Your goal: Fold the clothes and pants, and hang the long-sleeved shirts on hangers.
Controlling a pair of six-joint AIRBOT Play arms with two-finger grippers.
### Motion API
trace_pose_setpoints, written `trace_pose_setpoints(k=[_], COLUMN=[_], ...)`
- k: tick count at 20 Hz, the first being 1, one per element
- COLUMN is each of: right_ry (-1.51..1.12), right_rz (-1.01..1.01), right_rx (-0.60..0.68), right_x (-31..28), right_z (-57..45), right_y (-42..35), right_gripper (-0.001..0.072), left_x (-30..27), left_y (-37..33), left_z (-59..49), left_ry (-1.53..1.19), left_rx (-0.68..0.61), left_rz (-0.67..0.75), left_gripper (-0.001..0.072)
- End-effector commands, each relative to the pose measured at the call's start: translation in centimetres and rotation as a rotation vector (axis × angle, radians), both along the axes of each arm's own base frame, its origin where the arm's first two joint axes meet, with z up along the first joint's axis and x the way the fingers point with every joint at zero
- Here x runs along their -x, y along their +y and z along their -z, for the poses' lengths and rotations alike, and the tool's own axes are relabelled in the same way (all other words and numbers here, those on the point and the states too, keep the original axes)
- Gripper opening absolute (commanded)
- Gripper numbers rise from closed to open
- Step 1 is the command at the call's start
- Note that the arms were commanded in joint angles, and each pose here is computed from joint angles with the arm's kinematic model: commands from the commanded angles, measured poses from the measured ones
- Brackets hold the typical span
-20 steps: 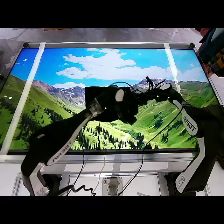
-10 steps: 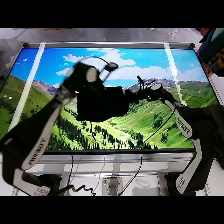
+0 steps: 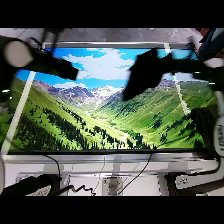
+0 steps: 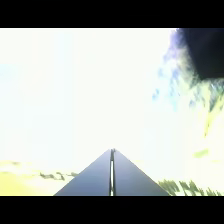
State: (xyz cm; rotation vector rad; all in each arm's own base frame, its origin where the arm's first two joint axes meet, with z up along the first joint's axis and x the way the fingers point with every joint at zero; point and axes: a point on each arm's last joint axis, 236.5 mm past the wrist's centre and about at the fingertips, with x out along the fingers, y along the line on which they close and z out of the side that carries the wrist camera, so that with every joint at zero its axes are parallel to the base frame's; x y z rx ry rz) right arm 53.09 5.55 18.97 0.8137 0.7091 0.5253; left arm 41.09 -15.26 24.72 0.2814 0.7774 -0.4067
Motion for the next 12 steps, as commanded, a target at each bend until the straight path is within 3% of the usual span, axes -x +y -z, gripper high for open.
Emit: trace_pose_setpoints(k=[1,7,12], right_ry=[-0.034,0.097,0.425], right_rz=[0.284,0.913,1.265], right_rx=[0.021,0.268,0.379], right_x=[4.2,16.9,30.2], right_z=[-6.8,-8.5,-4.2], right_y=[-11.3,-31.8,-40.6], right_gripper=[0.0023,0.0023,0.0022], left_x=[2.1,3.7,3.3], left_y=[3.2,5.0,5.0], left_z=[-4.9,-7.5,-7.2], left_ry=[-0.116,-0.185,-0.18], left_rx=[0.02,0.018,0.015], left_rz=[-0.055,-0.087,-0.088], left_gripper=[0.0008,0.0008,0.0008])
